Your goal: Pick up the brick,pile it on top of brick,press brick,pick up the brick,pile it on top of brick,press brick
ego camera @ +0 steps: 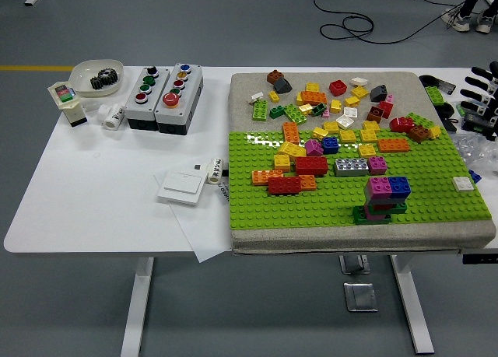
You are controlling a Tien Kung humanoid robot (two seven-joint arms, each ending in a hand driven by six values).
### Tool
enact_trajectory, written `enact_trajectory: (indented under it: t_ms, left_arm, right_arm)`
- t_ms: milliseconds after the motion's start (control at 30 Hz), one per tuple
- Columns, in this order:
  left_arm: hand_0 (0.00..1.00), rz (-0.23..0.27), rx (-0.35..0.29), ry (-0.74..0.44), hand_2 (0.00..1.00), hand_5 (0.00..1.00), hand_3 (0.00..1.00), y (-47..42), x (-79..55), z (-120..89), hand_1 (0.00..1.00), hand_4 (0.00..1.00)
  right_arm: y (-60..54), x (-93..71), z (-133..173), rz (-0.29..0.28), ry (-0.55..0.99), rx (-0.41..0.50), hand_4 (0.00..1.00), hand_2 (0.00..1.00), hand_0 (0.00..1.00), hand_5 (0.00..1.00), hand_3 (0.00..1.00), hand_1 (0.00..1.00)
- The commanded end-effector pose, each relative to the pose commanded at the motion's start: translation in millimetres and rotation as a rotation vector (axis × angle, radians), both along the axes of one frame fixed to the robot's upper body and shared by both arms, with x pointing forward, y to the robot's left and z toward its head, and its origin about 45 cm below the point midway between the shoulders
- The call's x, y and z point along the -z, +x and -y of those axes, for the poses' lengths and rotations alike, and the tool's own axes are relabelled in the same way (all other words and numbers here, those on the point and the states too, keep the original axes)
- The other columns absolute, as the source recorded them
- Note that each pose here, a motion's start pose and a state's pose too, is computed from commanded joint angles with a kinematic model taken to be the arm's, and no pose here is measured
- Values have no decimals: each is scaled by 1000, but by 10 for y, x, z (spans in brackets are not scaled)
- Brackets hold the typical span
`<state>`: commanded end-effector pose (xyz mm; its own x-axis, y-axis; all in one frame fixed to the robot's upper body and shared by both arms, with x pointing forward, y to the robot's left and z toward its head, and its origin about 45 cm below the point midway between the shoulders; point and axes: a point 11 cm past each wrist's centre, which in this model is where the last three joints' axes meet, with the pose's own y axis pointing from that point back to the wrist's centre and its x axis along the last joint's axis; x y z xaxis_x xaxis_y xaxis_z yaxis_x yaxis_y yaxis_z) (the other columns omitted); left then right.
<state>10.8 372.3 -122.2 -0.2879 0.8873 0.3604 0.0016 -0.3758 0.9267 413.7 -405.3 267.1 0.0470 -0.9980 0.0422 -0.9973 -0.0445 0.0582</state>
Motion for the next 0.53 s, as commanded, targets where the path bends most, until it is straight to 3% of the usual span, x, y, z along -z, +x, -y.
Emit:
enact_trajectory:
  t_ms: [533]
  left_arm:
    - [613, 12, -15, -16, 691, 613, 553, -6, 18, 76, 728, 572]
  right_arm:
    - [35, -69, -26, 13, -10, -14, 998, 844, 835, 873, 834, 806]
